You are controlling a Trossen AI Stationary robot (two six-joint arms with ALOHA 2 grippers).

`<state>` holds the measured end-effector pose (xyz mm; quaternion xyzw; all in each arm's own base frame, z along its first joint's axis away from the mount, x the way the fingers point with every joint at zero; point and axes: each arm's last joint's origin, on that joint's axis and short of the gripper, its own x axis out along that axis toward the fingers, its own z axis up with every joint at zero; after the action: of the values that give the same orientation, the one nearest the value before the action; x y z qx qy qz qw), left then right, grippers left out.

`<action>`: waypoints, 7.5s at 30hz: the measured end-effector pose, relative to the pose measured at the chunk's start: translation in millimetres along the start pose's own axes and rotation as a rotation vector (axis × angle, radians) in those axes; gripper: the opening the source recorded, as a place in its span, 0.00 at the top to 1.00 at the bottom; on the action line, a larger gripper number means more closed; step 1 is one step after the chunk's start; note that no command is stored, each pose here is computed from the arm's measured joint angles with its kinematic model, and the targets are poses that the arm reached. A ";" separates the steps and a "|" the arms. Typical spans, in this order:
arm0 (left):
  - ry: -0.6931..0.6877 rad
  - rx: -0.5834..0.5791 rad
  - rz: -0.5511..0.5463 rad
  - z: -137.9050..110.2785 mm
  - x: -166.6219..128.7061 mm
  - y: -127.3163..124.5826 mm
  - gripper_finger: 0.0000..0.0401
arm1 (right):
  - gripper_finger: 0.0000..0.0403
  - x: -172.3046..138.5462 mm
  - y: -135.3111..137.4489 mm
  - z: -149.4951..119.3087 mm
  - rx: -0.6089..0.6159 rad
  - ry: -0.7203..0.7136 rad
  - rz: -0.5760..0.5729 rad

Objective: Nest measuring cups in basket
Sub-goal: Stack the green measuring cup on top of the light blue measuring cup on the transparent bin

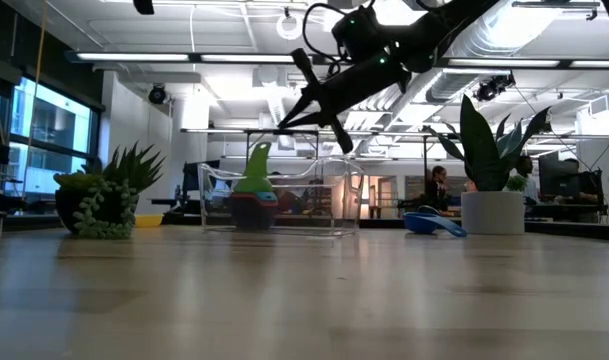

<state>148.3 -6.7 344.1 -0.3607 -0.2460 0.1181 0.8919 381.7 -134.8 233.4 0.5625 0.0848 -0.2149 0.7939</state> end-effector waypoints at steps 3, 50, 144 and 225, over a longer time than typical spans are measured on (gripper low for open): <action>0.001 0.000 0.000 -0.1 0.0 0.0 0.46 | 0.96 -3.3 -0.1 4.9 -0.016 0.038 0.014; -0.004 0.009 0.033 -0.9 0.0 1.7 0.46 | 0.44 62.8 -7.1 0.4 0.230 0.031 -0.119; -0.013 -0.019 0.037 -0.3 -0.1 1.7 0.46 | 0.56 65.6 -44.7 -15.6 0.207 0.000 0.135; 0.019 -0.018 -0.001 -1.5 -0.1 0.7 0.46 | 0.27 65.6 -34.2 -25.5 0.305 0.060 -0.178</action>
<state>149.0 -7.1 342.7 -0.3697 -0.2386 0.1121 0.8910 428.1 -136.6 170.5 0.6729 0.1244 -0.2777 0.6743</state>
